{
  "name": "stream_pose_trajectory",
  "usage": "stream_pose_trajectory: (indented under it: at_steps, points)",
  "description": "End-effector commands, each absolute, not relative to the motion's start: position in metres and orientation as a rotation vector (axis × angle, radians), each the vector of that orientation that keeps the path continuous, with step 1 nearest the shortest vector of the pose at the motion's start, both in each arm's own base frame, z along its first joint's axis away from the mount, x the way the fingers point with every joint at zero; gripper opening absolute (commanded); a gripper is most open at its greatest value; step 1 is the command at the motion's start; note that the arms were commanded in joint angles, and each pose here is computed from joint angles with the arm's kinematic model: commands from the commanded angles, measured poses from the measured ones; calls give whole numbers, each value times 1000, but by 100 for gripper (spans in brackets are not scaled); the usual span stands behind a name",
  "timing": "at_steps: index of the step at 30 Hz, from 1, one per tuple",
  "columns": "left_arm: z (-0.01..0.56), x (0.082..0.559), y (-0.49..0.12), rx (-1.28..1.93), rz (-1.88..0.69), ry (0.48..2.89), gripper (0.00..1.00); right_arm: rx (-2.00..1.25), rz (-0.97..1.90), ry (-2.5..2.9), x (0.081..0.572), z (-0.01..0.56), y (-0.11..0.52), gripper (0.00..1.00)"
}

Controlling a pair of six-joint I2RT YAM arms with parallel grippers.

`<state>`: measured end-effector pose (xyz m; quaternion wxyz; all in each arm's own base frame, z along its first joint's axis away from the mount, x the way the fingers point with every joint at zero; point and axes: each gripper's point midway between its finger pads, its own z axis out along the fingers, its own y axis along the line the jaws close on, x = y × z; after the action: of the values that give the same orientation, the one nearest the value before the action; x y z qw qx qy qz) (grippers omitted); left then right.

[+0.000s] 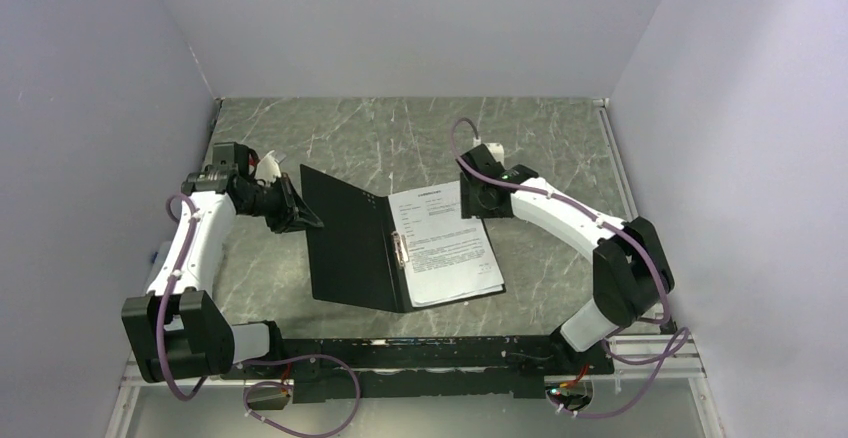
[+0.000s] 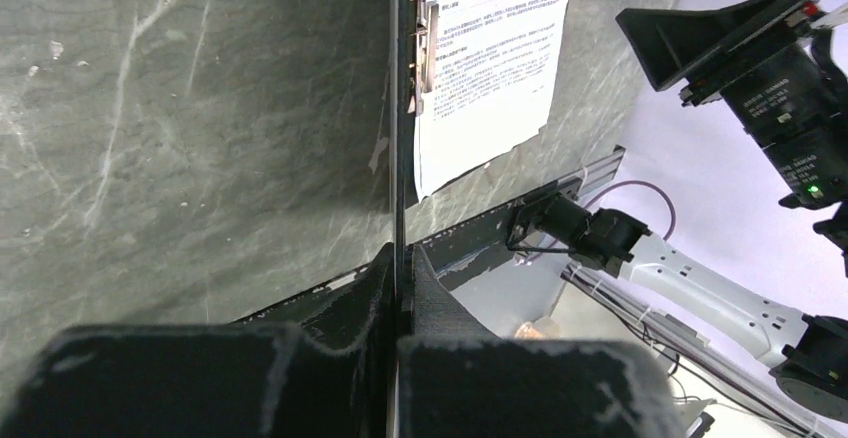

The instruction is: Put the files into the folder

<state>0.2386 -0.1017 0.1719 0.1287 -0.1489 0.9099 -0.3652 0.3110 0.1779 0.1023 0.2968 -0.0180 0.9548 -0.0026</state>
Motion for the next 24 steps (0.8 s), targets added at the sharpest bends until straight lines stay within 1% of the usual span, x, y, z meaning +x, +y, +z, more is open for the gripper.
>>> stream_pose_trajectory:
  at_steps: [1,6,9,11,14,21,24]
  points:
    - [187,245,-99,-401,-1031,2626,3,10,-37,2542,309,95,149,61]
    - [185,246,-94,-388,-952,2651,3,52,50,2595,306,72,145,56]
    - [186,247,-93,-382,-927,2653,3,69,141,2614,308,62,148,49]
    - [187,248,-93,-376,-916,2657,3,90,187,2633,308,54,148,46]
    - [188,248,-94,-366,-920,2660,3,113,260,2648,309,46,151,46]
    - [187,248,-96,-352,-910,2671,3,130,414,2674,312,34,163,51]
    - [188,248,-96,-350,-908,2671,3,143,457,2684,311,28,164,51]
